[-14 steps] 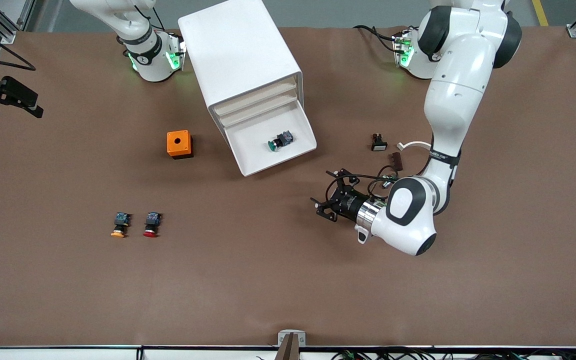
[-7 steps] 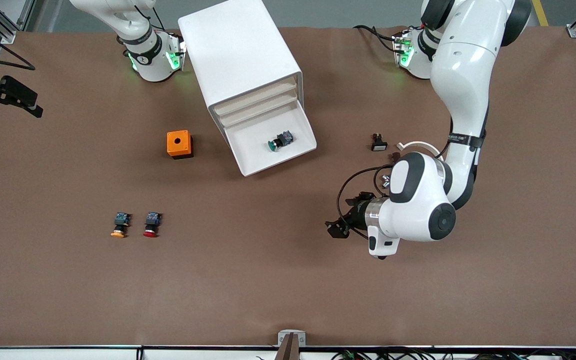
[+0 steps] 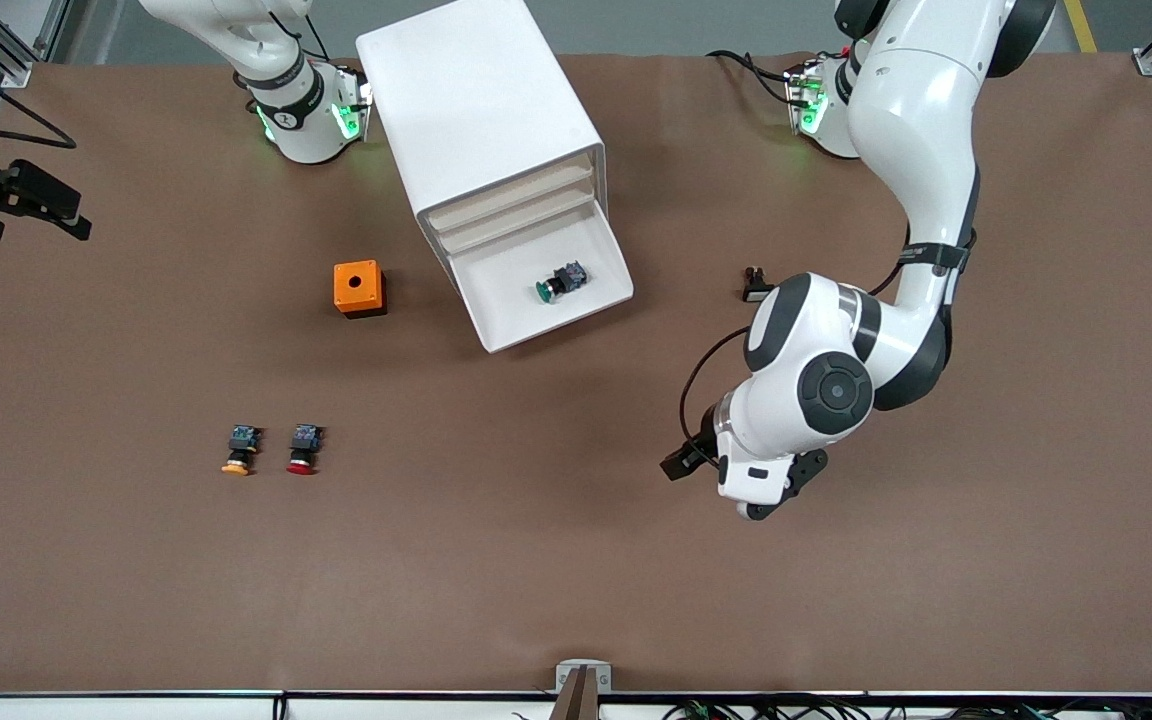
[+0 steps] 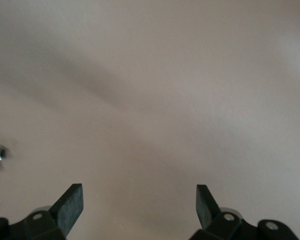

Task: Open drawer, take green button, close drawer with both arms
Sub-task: 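Release the drawer and withdraw the left gripper, then move the right gripper over the open drawer toward the green button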

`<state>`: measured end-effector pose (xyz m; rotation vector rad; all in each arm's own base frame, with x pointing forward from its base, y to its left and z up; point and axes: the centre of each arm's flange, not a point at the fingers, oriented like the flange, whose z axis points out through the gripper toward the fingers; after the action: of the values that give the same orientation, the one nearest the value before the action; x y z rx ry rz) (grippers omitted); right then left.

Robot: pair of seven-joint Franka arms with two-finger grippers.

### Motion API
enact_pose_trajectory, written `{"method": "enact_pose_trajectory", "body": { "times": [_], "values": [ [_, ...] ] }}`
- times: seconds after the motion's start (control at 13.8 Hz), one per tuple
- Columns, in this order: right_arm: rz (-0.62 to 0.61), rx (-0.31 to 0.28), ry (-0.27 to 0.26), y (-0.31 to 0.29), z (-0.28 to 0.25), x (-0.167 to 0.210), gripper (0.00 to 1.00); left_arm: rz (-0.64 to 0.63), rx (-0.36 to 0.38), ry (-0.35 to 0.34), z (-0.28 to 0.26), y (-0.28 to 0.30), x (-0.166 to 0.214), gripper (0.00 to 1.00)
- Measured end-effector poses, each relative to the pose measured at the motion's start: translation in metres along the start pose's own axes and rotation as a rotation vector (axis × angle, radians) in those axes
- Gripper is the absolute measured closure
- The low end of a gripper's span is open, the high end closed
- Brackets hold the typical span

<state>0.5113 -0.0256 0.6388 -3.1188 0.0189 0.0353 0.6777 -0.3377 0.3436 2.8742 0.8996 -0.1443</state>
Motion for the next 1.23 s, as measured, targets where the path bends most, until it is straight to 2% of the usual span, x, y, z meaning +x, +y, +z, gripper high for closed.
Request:
{"method": "enact_pose_trajectory", "body": {
  "times": [0.22, 0.43, 0.87, 1.23],
  "values": [
    [-0.001, 0.0, -0.001, 0.0, 0.001, 0.0, 0.0, 0.031, 0.047, 0.077, -0.004, -0.005, 0.007, 0.0],
    [-0.002, -0.001, -0.013, 0.0, 0.008, 0.006, 0.0, 0.046, 0.071, 0.11, -0.003, -0.007, 0.009, 0.0],
    [-0.002, -0.002, -0.037, 0.001, 0.023, 0.015, 0.0, 0.046, 0.067, 0.121, -0.011, -0.008, 0.012, 0.0],
    [0.013, -0.005, -0.112, 0.009, 0.067, 0.042, 0.0, 0.042, 0.068, 0.122, -0.011, -0.009, 0.014, 0.0]
  ]
}}
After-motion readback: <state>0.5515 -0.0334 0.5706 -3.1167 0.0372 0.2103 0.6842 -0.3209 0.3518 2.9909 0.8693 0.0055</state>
